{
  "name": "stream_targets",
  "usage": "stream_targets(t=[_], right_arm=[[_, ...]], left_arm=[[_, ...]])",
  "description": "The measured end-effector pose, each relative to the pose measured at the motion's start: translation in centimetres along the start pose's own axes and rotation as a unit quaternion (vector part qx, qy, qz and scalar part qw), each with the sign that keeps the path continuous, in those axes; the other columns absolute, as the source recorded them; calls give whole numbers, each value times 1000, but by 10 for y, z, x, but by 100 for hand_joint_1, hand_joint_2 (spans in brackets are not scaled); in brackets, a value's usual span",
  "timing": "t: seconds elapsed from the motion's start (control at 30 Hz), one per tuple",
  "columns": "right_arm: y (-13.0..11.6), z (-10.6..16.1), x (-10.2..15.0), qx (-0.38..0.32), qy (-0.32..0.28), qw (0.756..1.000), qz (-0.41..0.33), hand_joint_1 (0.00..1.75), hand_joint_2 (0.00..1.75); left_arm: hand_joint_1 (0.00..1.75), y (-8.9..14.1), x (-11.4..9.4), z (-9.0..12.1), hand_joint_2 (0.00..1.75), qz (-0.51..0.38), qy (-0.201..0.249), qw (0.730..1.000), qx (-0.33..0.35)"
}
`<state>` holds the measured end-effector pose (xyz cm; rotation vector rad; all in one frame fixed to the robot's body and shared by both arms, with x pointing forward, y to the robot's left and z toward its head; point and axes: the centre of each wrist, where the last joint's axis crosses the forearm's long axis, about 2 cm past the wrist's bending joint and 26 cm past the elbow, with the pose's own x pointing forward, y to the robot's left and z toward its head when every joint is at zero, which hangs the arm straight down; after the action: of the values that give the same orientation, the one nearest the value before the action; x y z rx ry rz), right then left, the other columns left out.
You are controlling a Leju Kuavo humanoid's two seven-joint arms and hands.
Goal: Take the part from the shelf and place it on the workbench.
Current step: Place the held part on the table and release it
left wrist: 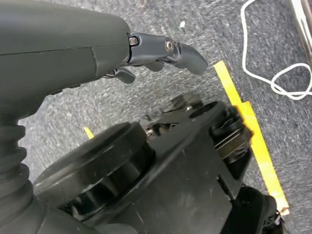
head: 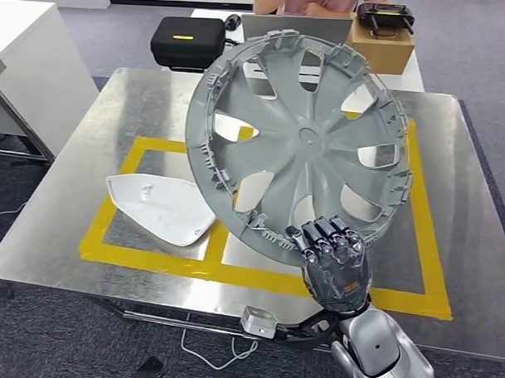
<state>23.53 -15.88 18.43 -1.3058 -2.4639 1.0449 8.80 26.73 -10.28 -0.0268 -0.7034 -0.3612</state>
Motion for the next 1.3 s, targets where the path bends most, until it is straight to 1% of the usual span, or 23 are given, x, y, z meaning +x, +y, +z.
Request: stream_targets(t=[0.17,0.7,1.3], right_arm=[[0,0,0,1,1,1000,0,175,175],[3,4,1,15,11,1000,-1,175,175],[6,9,-6,55,48,997,12,175,175]], left_arm=[[0,3,3,-2,175,-2,-1,1000,3],[0,3,-3,1,175,-1,12,1000,7],[0,3,-9,5,175,11,21,1000,13]])
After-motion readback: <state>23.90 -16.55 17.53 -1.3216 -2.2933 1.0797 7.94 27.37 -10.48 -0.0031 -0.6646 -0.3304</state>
